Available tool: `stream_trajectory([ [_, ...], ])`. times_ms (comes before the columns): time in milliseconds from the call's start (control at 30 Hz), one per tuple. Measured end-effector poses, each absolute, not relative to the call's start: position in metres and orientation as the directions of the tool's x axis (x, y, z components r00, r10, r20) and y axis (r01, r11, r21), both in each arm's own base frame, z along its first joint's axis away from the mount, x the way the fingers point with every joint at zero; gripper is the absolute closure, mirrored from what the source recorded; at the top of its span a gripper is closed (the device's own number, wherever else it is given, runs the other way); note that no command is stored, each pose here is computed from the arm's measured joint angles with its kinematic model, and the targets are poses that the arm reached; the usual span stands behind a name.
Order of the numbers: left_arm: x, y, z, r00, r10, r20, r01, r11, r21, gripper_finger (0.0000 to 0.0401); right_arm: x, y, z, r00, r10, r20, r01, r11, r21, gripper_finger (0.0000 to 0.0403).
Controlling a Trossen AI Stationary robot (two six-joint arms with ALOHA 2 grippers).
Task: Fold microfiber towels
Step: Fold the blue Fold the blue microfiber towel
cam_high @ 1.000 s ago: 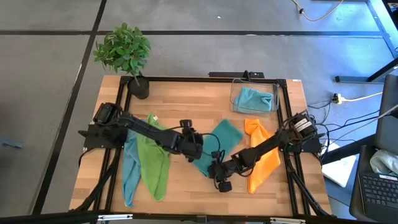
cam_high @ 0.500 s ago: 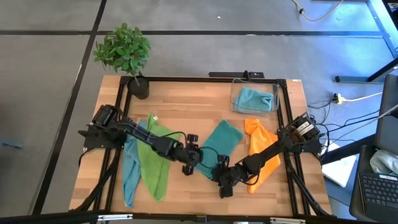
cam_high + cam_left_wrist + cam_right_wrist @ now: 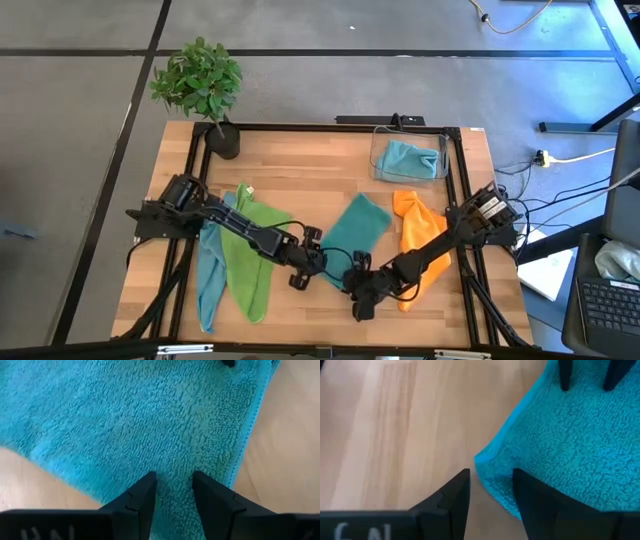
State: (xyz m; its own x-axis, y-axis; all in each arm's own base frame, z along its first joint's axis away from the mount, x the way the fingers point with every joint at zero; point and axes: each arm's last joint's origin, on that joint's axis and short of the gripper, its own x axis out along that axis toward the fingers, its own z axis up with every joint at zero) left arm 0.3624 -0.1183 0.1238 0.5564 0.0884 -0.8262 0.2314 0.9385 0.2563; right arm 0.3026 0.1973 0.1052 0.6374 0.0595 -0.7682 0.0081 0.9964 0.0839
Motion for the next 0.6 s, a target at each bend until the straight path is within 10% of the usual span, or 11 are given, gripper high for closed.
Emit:
stream_trajectory([
  [600, 0.358, -0.117, 0.127, 0.543, 0.101, -0.834, 0.257, 0.925, 0.280, 0.0275, 0.298, 0.213, 0.109, 0.702, 0.039, -0.711, -0.003, 0.999, 0.052, 0.0250],
])
